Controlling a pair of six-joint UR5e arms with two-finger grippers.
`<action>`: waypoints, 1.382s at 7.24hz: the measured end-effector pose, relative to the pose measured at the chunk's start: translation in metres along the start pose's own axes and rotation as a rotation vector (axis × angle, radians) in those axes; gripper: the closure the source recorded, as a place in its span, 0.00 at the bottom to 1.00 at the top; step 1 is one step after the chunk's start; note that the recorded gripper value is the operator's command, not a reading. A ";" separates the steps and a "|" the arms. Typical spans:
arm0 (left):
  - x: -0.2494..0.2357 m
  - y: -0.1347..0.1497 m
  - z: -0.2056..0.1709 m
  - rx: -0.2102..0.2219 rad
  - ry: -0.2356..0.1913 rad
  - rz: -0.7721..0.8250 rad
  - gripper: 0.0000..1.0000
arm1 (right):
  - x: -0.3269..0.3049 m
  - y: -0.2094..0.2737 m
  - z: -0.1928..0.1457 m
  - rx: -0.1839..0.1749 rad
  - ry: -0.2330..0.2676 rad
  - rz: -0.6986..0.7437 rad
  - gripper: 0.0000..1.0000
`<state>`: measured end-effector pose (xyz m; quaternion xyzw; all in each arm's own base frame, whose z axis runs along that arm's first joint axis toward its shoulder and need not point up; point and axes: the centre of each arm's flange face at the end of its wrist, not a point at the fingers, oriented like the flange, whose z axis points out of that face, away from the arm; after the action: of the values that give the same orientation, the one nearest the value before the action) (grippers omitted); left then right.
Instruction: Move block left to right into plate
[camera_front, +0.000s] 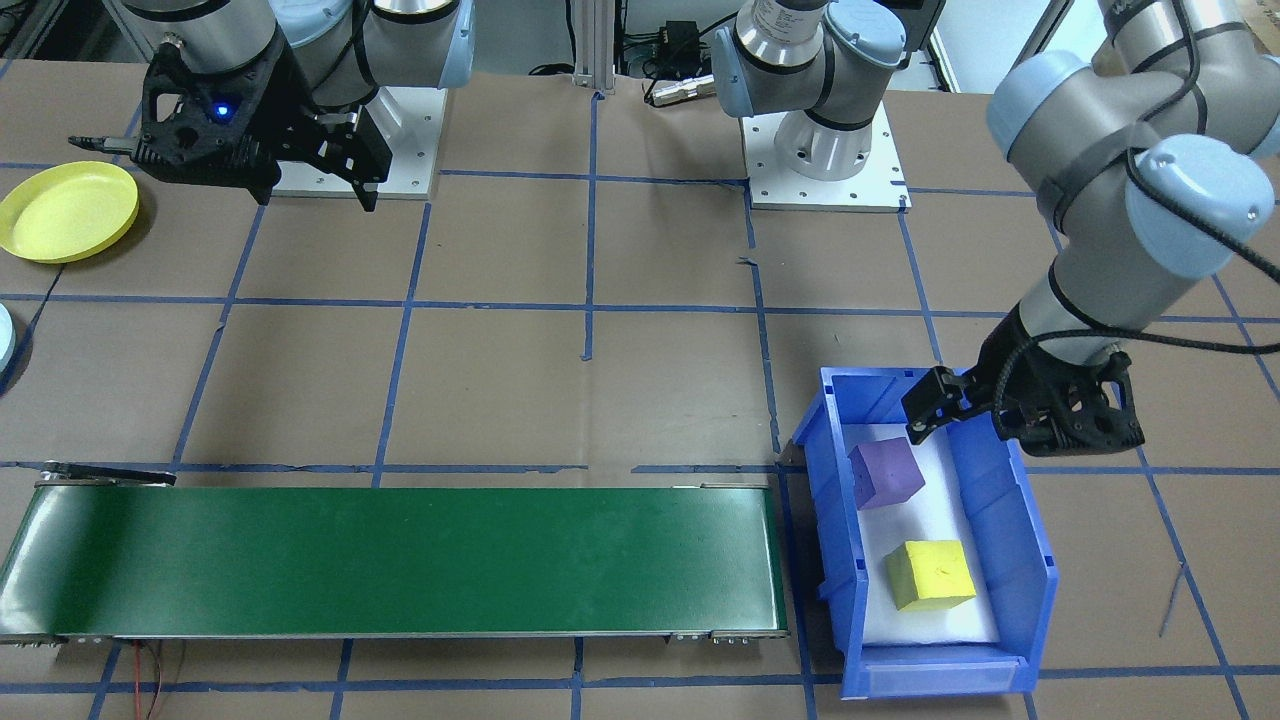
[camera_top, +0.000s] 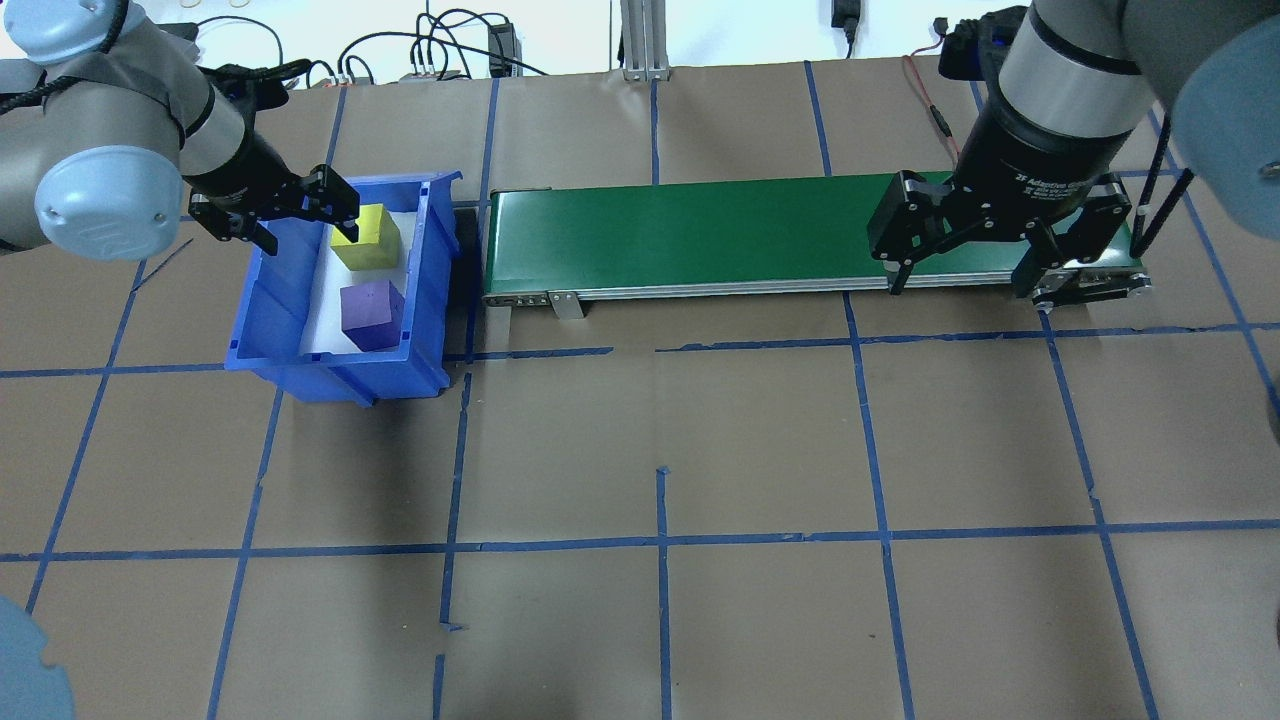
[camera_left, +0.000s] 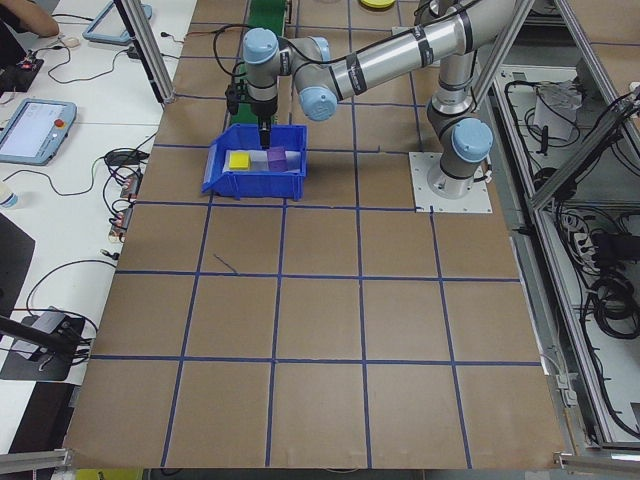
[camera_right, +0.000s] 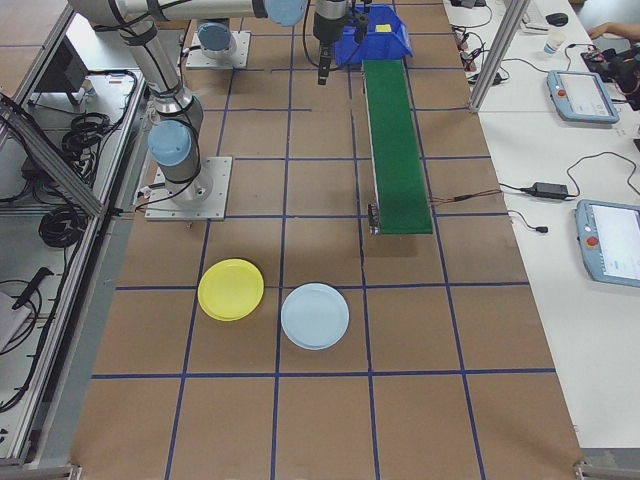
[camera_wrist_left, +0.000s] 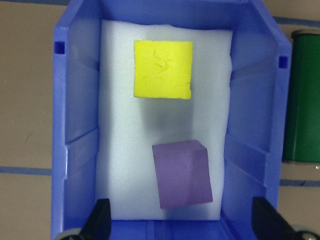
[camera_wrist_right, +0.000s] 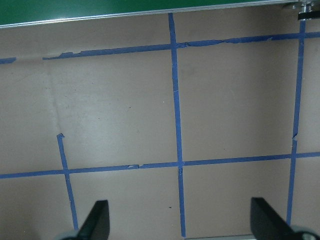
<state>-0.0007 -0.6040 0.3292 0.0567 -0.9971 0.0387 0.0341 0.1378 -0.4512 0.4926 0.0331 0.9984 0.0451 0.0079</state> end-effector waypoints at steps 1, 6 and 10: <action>-0.001 -0.002 0.008 -0.005 0.006 -0.038 0.03 | 0.000 0.000 0.000 0.001 0.000 0.000 0.00; -0.002 0.016 0.057 -0.096 0.025 -0.095 0.00 | 0.000 0.000 0.000 0.000 0.001 0.000 0.00; -0.002 0.021 0.070 -0.122 0.027 -0.119 0.00 | 0.000 0.000 0.000 0.000 0.000 0.000 0.00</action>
<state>-0.0058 -0.5887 0.2583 0.1130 -0.9919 -0.0232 0.0532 0.1381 -0.4511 0.4923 0.0331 0.9984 0.0449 0.0080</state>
